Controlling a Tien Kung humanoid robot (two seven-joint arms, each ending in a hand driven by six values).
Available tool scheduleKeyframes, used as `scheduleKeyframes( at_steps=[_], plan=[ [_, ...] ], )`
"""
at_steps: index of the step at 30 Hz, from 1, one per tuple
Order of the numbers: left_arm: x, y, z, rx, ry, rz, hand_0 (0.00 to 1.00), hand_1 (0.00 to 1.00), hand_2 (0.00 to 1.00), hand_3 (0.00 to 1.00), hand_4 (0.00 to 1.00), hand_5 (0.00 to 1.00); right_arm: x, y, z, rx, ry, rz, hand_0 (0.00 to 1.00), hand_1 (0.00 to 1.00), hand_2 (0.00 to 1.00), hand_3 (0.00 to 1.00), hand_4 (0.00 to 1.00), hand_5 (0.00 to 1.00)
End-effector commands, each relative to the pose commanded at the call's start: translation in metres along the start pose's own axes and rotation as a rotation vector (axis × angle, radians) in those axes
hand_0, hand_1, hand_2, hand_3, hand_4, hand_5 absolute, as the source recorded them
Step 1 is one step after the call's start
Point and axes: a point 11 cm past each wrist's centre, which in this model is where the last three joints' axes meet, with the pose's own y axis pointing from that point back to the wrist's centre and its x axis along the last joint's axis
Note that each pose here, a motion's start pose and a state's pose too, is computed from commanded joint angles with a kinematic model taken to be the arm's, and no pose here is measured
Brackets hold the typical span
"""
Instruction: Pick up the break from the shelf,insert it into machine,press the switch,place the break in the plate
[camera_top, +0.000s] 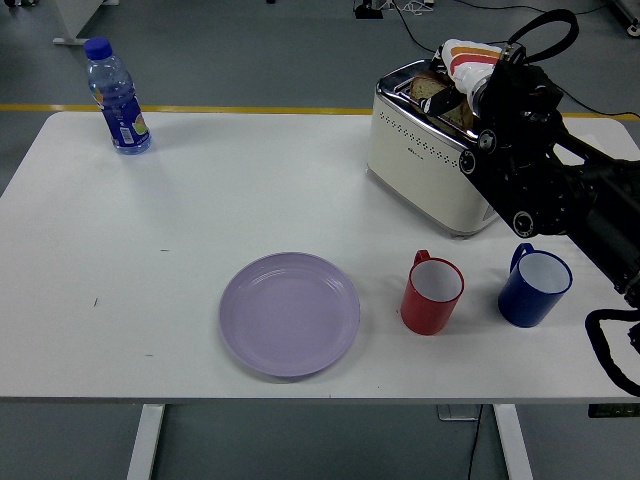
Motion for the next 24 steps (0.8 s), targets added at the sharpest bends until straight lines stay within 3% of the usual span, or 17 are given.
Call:
scheduleKeyframes(
  at_steps=[2,13,14,19,20,24],
  plan=[
    [0.000,0.000,0.000,0.000,-0.002,0.000,0.678,0.702,0.683,0.558,0.284,0.856,0.001,-0.001,0.003,-0.008,0.003,0.008,0.392,0.392,0.437,0.568,0.701,0.239],
    [0.001,0.000,0.003,-0.006,-0.013,0.003,0.678,0.702,0.683,0.558,0.284,0.856,0.002,-0.004,0.011,-0.032,0.030,0.026,0.366,0.372,0.416,0.540,0.681,0.219],
    [0.001,0.000,0.003,-0.006,-0.018,0.003,0.678,0.702,0.683,0.558,0.283,0.854,0.001,-0.004,0.012,-0.032,0.030,0.026,0.318,0.341,0.403,0.514,0.620,0.159],
    [0.001,0.001,0.004,-0.005,-0.023,0.004,0.678,0.702,0.683,0.558,0.283,0.854,0.002,-0.004,0.011,-0.027,0.038,0.040,0.318,0.341,0.403,0.514,0.620,0.159],
    [0.001,0.000,0.003,-0.005,-0.024,0.004,0.678,0.702,0.683,0.558,0.282,0.852,0.003,-0.004,0.011,-0.022,0.039,0.049,0.256,0.317,0.387,0.475,0.495,0.028],
    [0.001,0.000,0.002,-0.003,-0.027,0.004,0.678,0.702,0.683,0.558,0.282,0.852,0.003,-0.004,0.011,-0.017,0.037,0.068,0.256,0.317,0.387,0.475,0.495,0.028]
  ],
)
